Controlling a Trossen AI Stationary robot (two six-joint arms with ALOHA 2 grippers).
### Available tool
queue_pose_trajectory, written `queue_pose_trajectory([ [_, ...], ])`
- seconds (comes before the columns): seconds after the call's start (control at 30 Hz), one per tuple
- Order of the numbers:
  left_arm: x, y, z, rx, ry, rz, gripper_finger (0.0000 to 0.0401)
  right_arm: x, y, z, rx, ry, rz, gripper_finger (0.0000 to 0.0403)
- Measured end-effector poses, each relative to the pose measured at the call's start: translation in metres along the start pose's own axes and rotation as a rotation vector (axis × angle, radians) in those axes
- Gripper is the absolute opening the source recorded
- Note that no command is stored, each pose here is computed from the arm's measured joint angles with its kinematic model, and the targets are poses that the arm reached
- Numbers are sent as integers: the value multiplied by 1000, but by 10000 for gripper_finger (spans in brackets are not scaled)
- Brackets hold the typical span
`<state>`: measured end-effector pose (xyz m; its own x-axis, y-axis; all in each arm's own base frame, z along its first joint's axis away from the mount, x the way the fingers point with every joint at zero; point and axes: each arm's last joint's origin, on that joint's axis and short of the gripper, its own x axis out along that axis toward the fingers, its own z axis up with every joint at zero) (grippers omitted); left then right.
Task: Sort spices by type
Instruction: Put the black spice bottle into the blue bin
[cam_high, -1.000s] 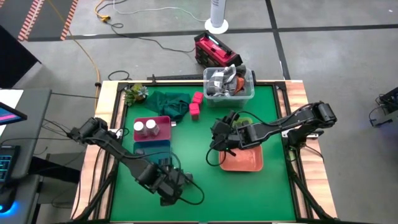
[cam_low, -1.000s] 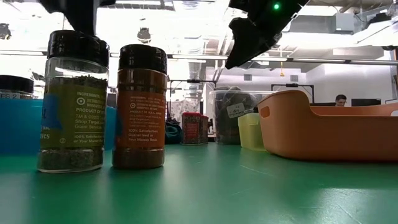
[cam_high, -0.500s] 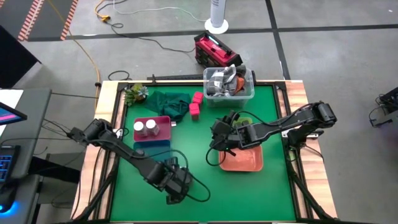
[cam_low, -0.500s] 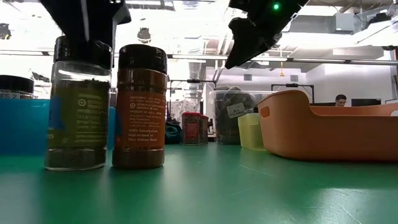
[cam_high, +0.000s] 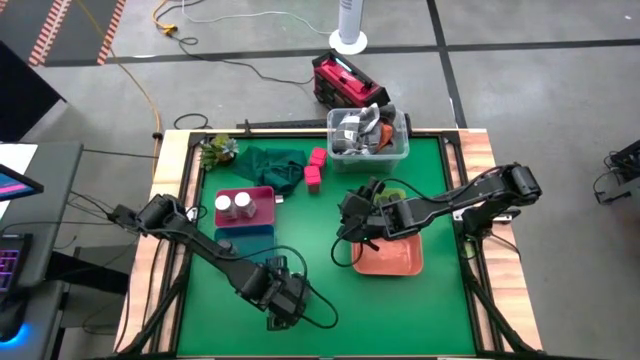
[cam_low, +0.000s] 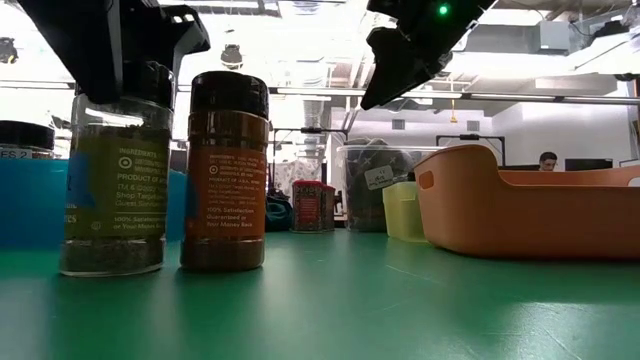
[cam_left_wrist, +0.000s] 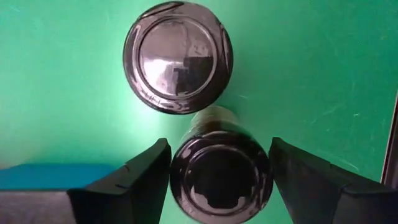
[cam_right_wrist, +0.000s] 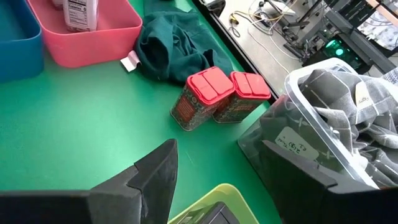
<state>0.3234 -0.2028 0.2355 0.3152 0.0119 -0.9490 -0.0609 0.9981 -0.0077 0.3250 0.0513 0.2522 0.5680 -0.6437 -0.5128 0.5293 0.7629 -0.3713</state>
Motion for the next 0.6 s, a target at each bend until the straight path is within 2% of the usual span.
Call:
queue_pose_trajectory([
  [0.2, 20, 2, -12, 4, 51, -24, 231, 0, 0, 0, 1, -1, 0, 256],
  [0.4, 23, 2, -13, 39, 37, -34, 184, 0, 0, 0, 0, -1, 0, 256],
  [0.6, 17, 4, -16, 40, 67, -55, 180, 0, 0, 0, 0, -1, 0, 256],
])
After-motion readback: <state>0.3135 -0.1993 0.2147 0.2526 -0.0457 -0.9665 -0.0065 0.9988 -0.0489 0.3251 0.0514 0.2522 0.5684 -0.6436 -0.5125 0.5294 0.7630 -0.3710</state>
